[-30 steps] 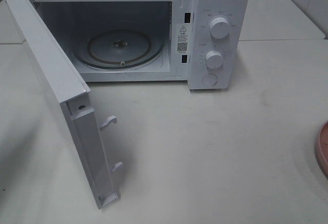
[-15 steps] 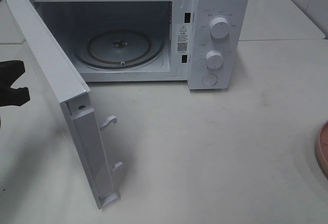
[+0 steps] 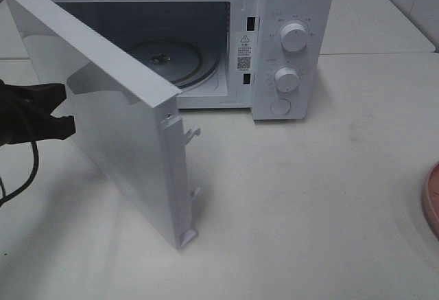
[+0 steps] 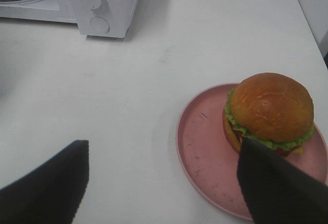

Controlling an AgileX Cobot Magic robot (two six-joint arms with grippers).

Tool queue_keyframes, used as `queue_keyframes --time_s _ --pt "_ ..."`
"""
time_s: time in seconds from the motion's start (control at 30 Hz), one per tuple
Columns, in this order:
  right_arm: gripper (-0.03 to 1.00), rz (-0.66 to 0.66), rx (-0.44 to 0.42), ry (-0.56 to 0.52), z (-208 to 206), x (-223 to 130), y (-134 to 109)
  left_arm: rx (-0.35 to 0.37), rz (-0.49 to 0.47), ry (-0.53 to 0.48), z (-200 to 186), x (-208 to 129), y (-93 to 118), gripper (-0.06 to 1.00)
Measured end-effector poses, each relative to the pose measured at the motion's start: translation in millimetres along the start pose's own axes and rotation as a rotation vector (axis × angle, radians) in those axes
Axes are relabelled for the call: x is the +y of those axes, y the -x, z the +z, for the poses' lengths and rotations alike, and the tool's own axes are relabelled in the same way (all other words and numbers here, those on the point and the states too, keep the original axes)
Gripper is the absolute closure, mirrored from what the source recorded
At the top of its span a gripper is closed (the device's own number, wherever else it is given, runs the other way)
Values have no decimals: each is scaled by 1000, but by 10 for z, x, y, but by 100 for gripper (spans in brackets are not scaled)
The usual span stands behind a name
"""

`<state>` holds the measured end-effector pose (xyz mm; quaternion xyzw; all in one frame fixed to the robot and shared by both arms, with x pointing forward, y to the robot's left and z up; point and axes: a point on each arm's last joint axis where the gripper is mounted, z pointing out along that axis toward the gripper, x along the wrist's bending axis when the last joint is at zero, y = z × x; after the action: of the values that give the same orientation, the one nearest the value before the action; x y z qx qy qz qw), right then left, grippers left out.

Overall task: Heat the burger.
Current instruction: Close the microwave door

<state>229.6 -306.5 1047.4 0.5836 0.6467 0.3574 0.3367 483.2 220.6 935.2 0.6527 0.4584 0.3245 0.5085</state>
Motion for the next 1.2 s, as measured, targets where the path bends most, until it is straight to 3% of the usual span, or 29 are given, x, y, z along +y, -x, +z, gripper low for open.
queue_keyframes --time_s 1.2 --pt "20 0 0 0 0 0 0 119 -15 -5 970 313 759 94"
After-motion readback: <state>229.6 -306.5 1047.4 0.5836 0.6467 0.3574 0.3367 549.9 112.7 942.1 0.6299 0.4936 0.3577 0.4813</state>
